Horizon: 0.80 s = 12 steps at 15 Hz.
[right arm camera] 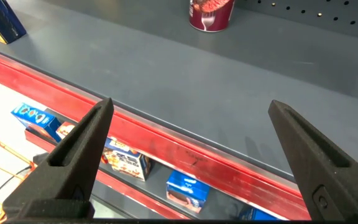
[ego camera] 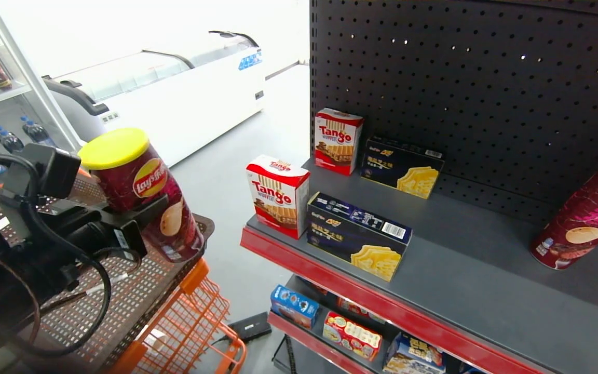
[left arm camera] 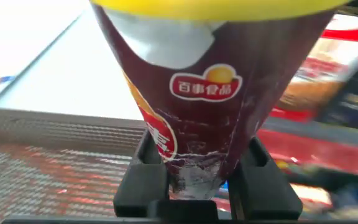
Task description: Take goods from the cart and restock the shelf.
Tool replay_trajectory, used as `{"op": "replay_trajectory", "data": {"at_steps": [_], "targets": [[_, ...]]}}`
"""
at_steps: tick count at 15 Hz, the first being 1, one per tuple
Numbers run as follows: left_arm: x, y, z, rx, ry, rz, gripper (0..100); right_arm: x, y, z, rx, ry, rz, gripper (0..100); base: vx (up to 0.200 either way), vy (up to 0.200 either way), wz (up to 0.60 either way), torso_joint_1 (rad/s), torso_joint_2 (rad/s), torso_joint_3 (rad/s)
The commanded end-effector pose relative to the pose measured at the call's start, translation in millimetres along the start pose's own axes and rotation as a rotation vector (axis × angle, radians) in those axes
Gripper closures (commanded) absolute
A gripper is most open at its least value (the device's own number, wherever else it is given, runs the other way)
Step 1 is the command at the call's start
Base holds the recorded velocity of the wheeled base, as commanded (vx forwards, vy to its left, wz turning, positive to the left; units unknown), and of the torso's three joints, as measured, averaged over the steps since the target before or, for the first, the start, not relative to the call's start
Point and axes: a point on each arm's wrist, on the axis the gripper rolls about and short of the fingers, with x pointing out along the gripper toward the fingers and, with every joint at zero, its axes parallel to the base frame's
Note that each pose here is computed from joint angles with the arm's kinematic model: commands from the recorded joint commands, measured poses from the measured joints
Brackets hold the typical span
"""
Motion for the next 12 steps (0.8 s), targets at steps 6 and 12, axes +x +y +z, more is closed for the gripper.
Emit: {"op": "replay_trajectory", "data": {"at_steps": [6,12], "targets": [[-11,-23.7,3.5,0.01,-0.036,-0.212,100,0,0,0,0.0,0.001,0.0,0,0.0,0.0,0.0,0.0,0.0,0.0],[-11,-52.5,8.7,0.038,-0.056,-0.384,100,0,0,0,0.0,0.001,0.0,0,0.0,0.0,0.0,0.0,0.0,0.0]]}}
